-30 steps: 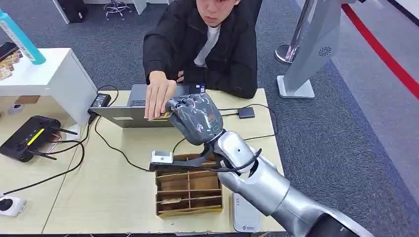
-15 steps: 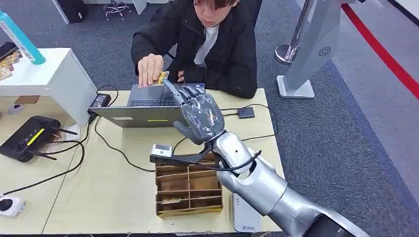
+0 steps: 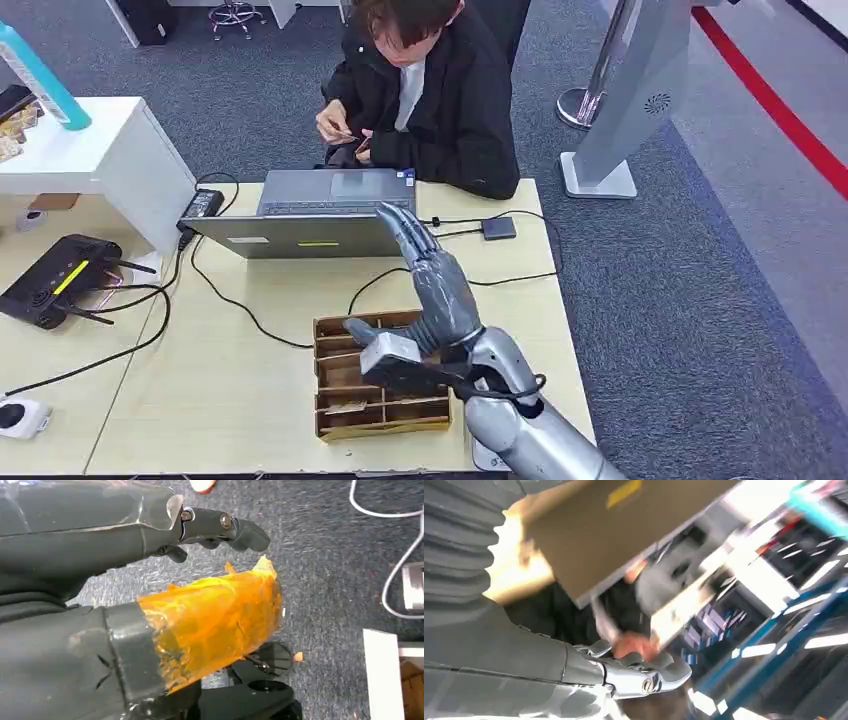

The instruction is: Pass the card to the sensor for recognition and then transmit it.

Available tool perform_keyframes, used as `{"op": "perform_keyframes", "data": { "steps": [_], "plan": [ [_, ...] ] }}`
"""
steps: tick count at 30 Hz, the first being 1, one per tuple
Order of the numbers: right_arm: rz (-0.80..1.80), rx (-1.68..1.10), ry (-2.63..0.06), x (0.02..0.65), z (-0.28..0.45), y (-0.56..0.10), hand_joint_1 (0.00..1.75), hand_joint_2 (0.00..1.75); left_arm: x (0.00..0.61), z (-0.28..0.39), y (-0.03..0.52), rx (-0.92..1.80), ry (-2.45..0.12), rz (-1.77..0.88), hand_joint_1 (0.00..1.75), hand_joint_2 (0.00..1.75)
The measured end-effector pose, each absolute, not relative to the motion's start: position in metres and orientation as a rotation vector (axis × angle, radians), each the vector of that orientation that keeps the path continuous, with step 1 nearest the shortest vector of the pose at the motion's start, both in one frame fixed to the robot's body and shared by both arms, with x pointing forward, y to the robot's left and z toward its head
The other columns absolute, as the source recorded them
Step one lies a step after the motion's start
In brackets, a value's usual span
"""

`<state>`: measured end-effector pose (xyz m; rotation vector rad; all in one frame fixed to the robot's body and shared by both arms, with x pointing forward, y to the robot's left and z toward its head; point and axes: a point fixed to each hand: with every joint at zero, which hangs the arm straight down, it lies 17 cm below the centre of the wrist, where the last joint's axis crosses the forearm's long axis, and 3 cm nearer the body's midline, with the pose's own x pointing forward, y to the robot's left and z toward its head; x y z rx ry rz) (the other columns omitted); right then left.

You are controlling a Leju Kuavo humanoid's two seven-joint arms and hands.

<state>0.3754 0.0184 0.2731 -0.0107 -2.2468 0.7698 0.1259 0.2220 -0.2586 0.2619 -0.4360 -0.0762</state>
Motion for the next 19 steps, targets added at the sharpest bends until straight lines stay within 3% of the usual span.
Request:
{"op": "perform_keyframes", "data": {
  "steps": [7,19],
  "plan": [
    [0.462,0.407,-2.219,0.317,0.27,-0.029,0.0,0.0,0.115,-0.26,0.22,0.26,-0.42,-0.027,0.0,0.0],
    [0.283,0.478,-2.172,0.283,0.253,-0.07,0.0,0.0,0.108,-0.262,0.222,0.262,-0.4,0.021,0.0,0.0]
  ]
}}
